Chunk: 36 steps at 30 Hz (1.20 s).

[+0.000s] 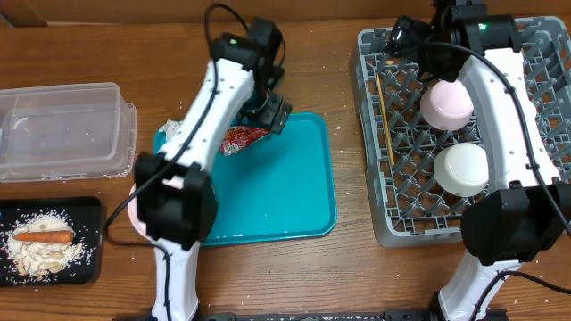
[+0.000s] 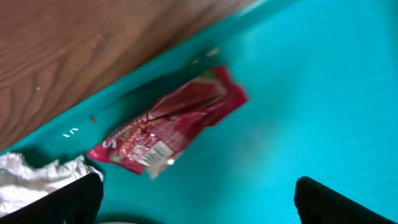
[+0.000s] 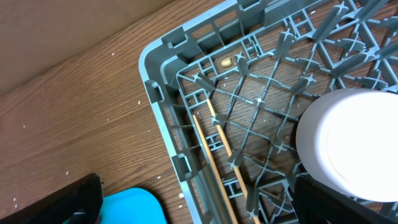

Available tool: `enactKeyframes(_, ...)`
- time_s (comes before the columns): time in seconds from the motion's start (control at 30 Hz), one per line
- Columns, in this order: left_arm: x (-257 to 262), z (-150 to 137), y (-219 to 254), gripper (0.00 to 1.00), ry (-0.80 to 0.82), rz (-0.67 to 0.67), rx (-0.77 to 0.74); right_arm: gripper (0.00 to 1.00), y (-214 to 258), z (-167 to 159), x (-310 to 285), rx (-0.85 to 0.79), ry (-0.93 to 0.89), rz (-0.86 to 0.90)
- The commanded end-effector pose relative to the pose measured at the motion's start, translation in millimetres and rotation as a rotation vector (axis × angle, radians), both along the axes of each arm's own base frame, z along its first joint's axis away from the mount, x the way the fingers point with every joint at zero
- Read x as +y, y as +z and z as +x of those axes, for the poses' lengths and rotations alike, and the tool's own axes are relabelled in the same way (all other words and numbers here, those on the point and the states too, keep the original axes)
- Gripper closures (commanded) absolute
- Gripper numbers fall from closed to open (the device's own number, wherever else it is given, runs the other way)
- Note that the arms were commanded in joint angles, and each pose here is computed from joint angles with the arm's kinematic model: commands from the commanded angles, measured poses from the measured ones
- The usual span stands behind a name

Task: Sort waste into correct bins and load items into the dishwasher
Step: 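Grasp the red snack wrapper with the left gripper and lift it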

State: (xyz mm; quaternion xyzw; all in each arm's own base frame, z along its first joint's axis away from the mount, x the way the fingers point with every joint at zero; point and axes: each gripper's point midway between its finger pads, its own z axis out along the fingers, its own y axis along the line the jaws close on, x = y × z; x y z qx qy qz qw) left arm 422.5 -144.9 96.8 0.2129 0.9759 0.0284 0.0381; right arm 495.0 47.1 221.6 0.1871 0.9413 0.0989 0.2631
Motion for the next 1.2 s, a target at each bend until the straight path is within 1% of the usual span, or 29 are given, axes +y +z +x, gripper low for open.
enactKeyframes(0.0, 23.8, 0.4, -37.4, 0.0, -0.137, 0.177, 0.07, 0.0, 3.7, 2.2, -1.4, -0.014, -0.005, -0.003)
enactKeyframes(0.1, 27.5, 0.3, -55.9, 0.0, -0.138, 0.201, 0.104, 0.0, 3.7, 2.2, -1.4, -0.014, -0.005, -0.003)
enactKeyframes(0.37, 25.7, 6.6, -76.0, 0.0, -0.137, 0.199, 0.107, 0.0, 3.7, 2.2, -1.4, -0.014, -0.005, -0.003)
enactKeyframes(0.47, 26.6, 3.8, -81.0, 0.06, -0.137, 0.204, 0.126, 0.0, 3.7, 2.2, -1.4, -0.014, -0.005, -0.003)
enactKeyframes(0.53, 26.1, 2.5, -82.0, 0.09, -0.138, 0.202, 0.133, 0.0, 3.7, 2.2, -1.4, -0.014, -0.005, -0.003)
enactKeyframes(0.57, 26.1, 2.3, -82.0, 0.12, -0.137, 0.202, 0.134, 0.0, 3.7, 2.2, -1.4, -0.014, -0.005, -0.003)
enactKeyframes(0.73, 27.7, -1.4, -81.5, 0.16, -0.121, 0.208, 0.147, 0.0, 3.7, 2.2, -1.4, -0.014, -0.005, -0.003)
enactKeyframes(0.8, 28.1, -2.7, -81.2, 0.25, -0.121, 0.209, 0.152, 0.0, 3.7, 2.2, -1.4, -0.014, -0.005, -0.003)
enactKeyframes(0.87, 28.7, -4.4, -81.0, 0.37, -0.122, 0.211, 0.159, 0.0, 3.7, 2.2, -1.4, -0.014, -0.005, -0.003)
enactKeyframes(0.9, 28.8, -5.0, -81.0, 0.39, -0.122, 0.211, 0.162, 0.0, 3.7, 2.2, -1.4, -0.014, -0.005, -0.003)
enactKeyframes(1.0, 28.4, -6.2, -80.8, 0.41, -0.124, 0.212, 0.166, 0.0, 3.7, 2.2, -1.4, -0.014, -0.005, -0.003)
enactKeyframes(1.1, 26.8, -6.9, -80.8, 0.57, -0.128, 0.213, 0.167, 0.0, 3.7, 2.2, -1.4, -0.014, -0.005, -0.003)
enactKeyframes(1.17, 25.5, -7.3, -80.9, 0.78, -0.125, 0.209, 0.166, 0.0, 3.7, 2.2, -1.4, -0.014, -0.005, -0.003)
